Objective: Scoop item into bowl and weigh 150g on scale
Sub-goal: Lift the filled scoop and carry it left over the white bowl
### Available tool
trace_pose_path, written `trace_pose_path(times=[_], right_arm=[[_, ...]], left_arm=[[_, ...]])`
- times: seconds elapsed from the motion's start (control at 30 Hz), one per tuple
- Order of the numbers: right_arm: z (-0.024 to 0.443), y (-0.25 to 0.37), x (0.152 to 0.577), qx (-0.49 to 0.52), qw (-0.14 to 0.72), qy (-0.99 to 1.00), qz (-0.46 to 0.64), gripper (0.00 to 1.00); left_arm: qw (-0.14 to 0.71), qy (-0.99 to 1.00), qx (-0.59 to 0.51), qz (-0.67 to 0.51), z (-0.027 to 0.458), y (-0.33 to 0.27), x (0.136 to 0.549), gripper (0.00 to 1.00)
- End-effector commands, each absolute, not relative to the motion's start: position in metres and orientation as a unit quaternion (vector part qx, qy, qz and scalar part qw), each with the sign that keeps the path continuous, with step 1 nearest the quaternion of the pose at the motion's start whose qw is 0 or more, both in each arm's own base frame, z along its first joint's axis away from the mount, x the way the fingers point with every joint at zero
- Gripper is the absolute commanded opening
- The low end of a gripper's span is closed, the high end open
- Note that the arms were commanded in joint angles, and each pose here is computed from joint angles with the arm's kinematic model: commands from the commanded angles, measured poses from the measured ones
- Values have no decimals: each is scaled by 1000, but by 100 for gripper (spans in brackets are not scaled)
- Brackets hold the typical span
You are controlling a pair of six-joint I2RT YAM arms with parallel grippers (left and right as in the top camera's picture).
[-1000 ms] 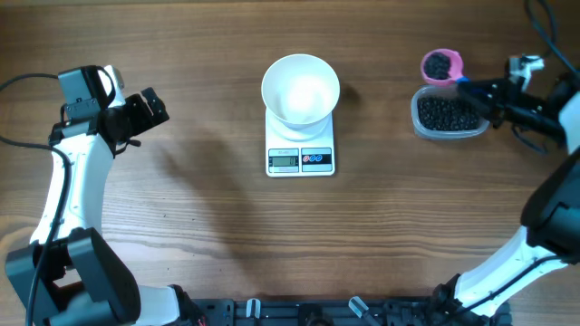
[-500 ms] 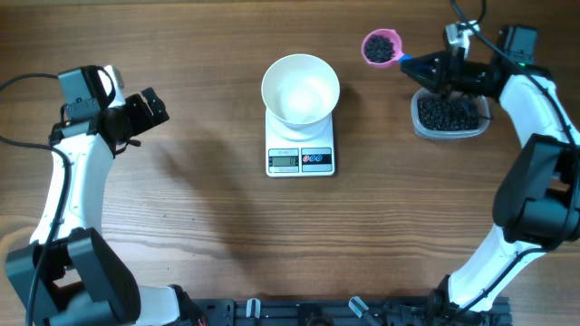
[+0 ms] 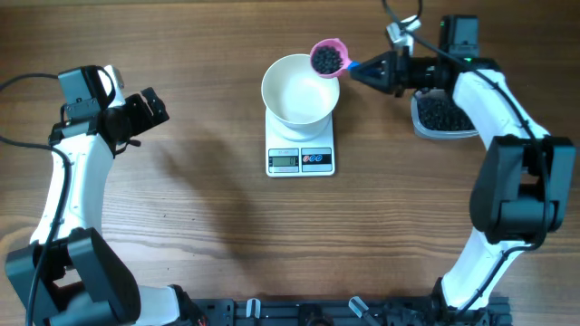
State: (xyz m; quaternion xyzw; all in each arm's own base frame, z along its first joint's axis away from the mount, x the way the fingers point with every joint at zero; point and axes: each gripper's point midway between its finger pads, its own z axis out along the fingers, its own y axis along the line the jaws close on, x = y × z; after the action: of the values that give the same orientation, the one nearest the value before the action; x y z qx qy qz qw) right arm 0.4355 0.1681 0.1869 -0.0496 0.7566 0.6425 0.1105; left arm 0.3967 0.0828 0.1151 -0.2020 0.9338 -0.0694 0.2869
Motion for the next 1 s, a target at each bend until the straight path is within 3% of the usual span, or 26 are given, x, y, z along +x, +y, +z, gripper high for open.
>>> trace_pose_path(times=[0.0,0.27,0.97], right_arm=[[172,182,438,-59,116,776,617,4],[162,203,439,-105,148,795,579,4],[224,192,440,-141,255,817,498,4]], left_arm=[[300,933,-191,-62,124,84,397,100],[300,933,-191,-62,124,84,397,100],[300,933,-191,-62,124,84,397,100]])
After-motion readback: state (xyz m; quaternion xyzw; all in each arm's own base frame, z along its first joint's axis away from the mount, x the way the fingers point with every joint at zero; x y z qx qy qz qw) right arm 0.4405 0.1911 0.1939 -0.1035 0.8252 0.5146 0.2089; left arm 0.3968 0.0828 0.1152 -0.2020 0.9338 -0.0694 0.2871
